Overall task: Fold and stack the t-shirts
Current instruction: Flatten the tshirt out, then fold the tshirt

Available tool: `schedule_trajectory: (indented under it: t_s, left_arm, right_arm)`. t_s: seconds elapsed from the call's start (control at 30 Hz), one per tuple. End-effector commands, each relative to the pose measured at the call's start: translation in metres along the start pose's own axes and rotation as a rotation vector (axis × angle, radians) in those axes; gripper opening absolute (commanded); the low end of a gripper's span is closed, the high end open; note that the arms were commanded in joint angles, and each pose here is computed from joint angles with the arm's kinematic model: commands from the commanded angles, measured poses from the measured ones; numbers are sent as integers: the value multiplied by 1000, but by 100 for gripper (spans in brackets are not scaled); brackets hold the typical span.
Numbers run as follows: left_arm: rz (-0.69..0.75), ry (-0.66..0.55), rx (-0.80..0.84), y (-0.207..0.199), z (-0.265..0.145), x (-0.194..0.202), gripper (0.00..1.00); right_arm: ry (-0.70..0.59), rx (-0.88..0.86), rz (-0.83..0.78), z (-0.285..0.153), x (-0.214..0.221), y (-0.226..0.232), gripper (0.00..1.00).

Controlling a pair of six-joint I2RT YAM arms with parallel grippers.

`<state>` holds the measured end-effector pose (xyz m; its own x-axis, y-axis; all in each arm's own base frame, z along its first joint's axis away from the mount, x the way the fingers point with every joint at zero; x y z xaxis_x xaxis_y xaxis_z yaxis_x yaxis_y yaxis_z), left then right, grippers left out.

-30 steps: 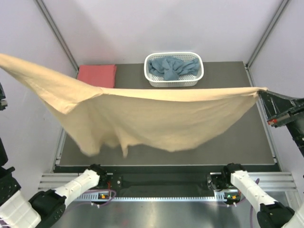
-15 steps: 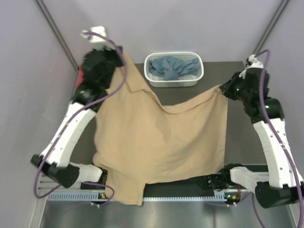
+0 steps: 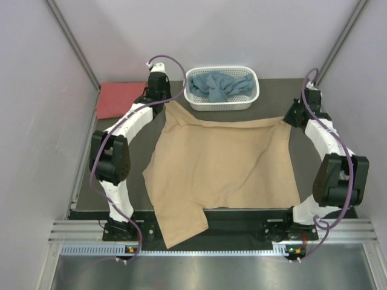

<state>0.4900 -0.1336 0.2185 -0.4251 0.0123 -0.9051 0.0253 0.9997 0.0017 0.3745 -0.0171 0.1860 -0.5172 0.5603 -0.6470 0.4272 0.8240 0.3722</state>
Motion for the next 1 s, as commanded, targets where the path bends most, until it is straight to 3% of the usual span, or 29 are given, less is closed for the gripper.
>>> schedule_trajectory:
  t_s: [0.0, 0.2, 0.33, 0.53, 0.7, 0.97]
  left_arm:
    - [-86, -204, 58, -15, -4, -64, 0]
    - [-120, -133, 86, -20, -2, -55, 0]
    - [-143, -152, 55, -15, -19, -79, 0]
    - [-183, -62, 22, -12, -38, -95, 0]
    - [-289, 70, 162, -31, -54, -73, 0]
    - [-348, 165, 136, -34, -102, -43, 0]
  right_arm:
    - [-61, -110, -30, 17, -39, 23, 0]
    - [-15, -65, -30, 29, -48, 20, 0]
    - [-5, -39, -24, 31, -57, 14, 0]
    - [1, 27, -30, 31, -62, 2, 0]
    - [32, 58, -11, 33, -62, -6, 0]
    - [92, 67, 9, 20, -58, -4, 0]
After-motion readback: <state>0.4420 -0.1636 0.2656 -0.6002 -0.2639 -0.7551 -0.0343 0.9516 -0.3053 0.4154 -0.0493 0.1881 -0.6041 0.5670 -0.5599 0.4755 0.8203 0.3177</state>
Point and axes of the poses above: each gripper's point midway between its finger pads, its own z axis out along the fingers, its own y axis along the line the jaws close on, x = y × z, the point moved 6 cm from there along -z, back along the fingers, and after that the axes turned 8 degrees about z, right-handed, at the moved point
